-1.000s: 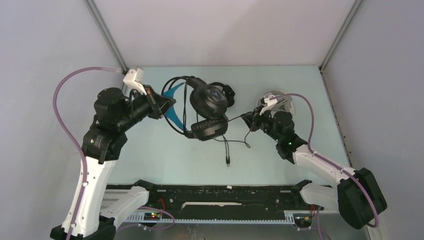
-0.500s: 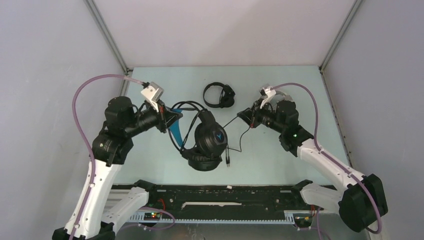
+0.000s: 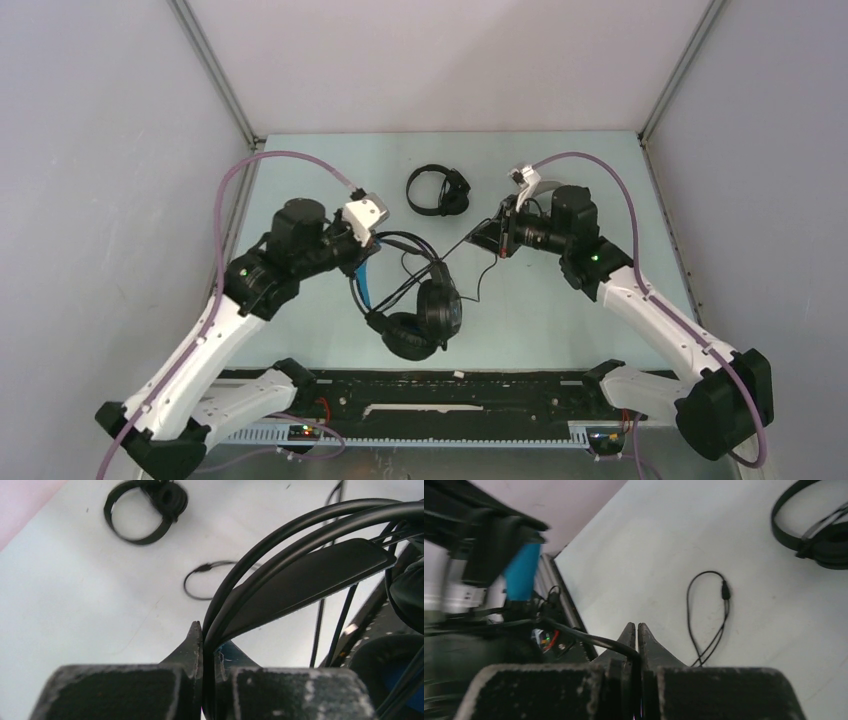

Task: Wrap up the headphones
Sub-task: Wrap the headphones cable around the headphones.

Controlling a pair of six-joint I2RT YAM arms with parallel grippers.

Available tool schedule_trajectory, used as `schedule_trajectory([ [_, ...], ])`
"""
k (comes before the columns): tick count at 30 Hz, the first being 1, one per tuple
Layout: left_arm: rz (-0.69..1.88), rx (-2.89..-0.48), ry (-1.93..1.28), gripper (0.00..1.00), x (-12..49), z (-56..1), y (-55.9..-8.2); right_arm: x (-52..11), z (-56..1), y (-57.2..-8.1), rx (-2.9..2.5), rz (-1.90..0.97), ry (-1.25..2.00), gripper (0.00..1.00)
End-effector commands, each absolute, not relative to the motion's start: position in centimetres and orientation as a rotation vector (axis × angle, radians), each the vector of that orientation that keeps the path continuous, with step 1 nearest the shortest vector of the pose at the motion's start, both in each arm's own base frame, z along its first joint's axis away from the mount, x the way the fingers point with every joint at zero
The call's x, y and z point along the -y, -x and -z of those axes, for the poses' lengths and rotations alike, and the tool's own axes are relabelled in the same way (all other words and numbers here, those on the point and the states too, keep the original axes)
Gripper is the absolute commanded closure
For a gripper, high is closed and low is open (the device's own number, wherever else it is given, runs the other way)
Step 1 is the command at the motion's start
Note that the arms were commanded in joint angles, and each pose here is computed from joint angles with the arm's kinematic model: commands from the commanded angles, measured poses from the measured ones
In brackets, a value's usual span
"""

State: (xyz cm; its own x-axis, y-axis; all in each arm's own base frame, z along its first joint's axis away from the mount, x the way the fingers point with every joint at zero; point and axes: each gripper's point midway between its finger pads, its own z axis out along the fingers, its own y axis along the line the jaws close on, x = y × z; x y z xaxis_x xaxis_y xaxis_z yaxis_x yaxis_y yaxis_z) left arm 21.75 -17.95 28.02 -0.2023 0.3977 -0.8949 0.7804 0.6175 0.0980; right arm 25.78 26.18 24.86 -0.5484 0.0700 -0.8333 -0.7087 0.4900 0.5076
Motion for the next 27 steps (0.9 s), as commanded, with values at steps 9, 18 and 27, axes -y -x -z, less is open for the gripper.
schedule_trajectory([
  [9, -0.130, -1.906, -0.991, 1.00, 13.9, -26.0, -25.5, -28.0, -31.1, -21.1, -1.756, -1.452, 0.669, 1.00],
  [18, -0.178, -1.848, -1.018, 1.00, 14.2, -26.0, -26.0, -30.9, -32.9, -18.9, -1.709, -1.581, 0.675, 1.00],
  [27, -0.229, -1.784, -1.019, 1.00, 13.1, -26.5, -25.8, -31.8, -33.2, -19.3, -1.693, -1.633, 0.661, 1.00],
])
